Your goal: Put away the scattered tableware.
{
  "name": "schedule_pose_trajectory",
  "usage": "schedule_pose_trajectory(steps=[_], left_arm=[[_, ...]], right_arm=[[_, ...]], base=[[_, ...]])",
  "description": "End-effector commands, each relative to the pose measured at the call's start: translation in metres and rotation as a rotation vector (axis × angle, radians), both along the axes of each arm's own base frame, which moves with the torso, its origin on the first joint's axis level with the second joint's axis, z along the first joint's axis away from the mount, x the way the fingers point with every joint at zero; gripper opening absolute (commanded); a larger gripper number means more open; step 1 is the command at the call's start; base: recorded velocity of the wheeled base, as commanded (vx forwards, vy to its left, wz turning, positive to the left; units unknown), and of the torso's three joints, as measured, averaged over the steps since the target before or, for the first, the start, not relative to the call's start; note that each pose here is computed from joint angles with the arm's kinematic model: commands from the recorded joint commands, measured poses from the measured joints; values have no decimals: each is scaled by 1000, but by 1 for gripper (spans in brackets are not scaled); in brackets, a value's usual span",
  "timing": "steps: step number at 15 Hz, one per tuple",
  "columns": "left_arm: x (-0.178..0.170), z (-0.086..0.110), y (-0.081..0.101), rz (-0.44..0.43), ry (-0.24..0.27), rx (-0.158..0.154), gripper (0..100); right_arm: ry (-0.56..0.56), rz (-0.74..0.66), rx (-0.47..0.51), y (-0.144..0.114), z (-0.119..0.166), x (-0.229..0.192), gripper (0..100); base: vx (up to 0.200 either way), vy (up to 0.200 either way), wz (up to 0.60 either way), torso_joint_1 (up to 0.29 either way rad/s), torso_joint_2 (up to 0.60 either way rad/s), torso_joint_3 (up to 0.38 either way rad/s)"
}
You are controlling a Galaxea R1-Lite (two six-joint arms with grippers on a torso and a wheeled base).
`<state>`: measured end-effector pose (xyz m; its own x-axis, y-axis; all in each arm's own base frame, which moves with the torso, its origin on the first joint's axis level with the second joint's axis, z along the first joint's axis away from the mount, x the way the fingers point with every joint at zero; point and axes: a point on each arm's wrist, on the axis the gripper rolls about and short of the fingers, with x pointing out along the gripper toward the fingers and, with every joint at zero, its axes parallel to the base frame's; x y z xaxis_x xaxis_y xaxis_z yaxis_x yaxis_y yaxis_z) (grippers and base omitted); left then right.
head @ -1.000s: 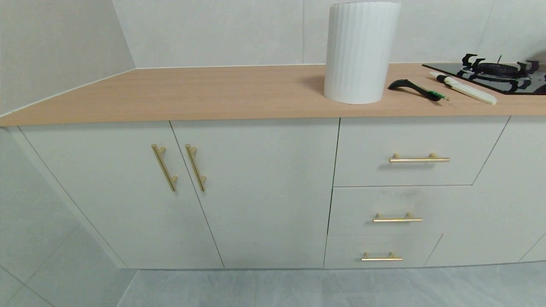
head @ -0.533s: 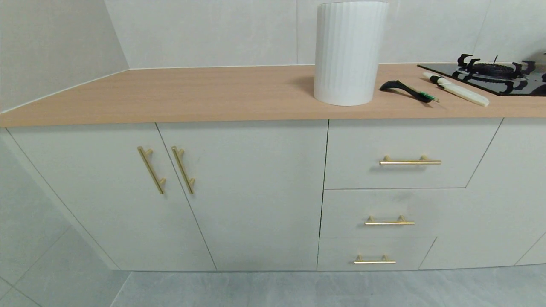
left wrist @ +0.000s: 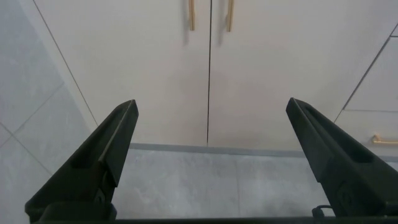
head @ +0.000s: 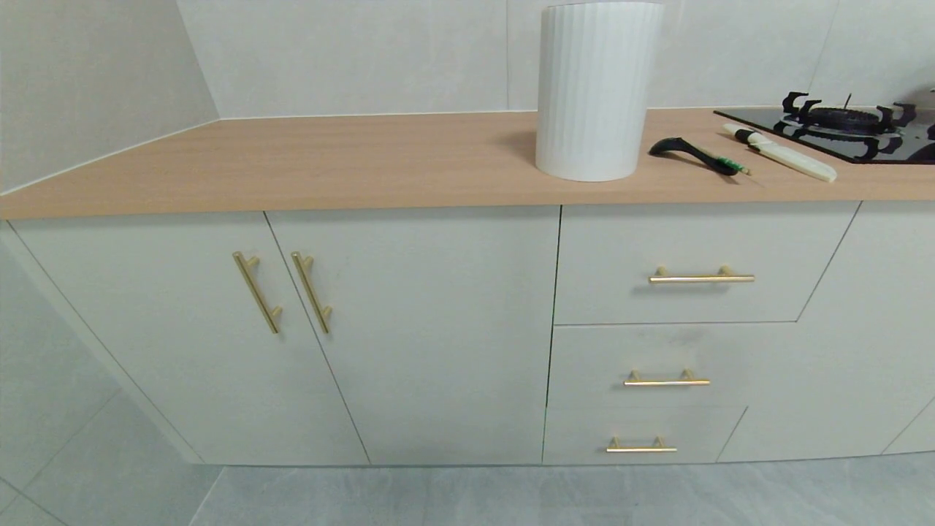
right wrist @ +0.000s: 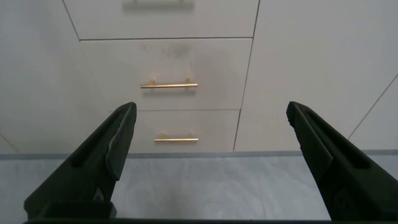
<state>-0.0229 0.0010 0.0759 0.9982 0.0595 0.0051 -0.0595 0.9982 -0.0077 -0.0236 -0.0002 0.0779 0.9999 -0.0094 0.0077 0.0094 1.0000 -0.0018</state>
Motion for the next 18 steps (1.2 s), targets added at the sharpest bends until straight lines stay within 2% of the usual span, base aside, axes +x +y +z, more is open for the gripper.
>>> schedule_pose_trajectory(steps=[1,2,3,7,10,11,15,18], left_arm=[[0,0,0,0,0,0,100],[0,0,0,0,0,0,100],[0,0,0,0,0,0,100],[0,0,0,0,0,0,100],[0,0,0,0,0,0,100],[0,0,0,0,0,0,100],[0,0,0,0,0,0,100],[0,0,0,2,0,-2,100]], right_arm=[[-93,67,35,1,41,-8,100],[-81,96,53,1,59,-5,100],[-15,108,49,1,72,7,100],[328,145,-13,6,106,87,100],[608,178,-26,16,94,162,100],[658,177,-25,19,87,187,100],[703,170,-31,26,61,262,100],[790,170,-29,29,35,283,100]], base=[[0,0,0,0,0,0],[0,0,0,0,0,0],[0,0,0,0,0,0],[0,0,0,0,0,0],[0,0,0,0,0,0],[0,0,0,0,0,0],[0,0,0,0,0,0],[0,0,0,0,0,0]])
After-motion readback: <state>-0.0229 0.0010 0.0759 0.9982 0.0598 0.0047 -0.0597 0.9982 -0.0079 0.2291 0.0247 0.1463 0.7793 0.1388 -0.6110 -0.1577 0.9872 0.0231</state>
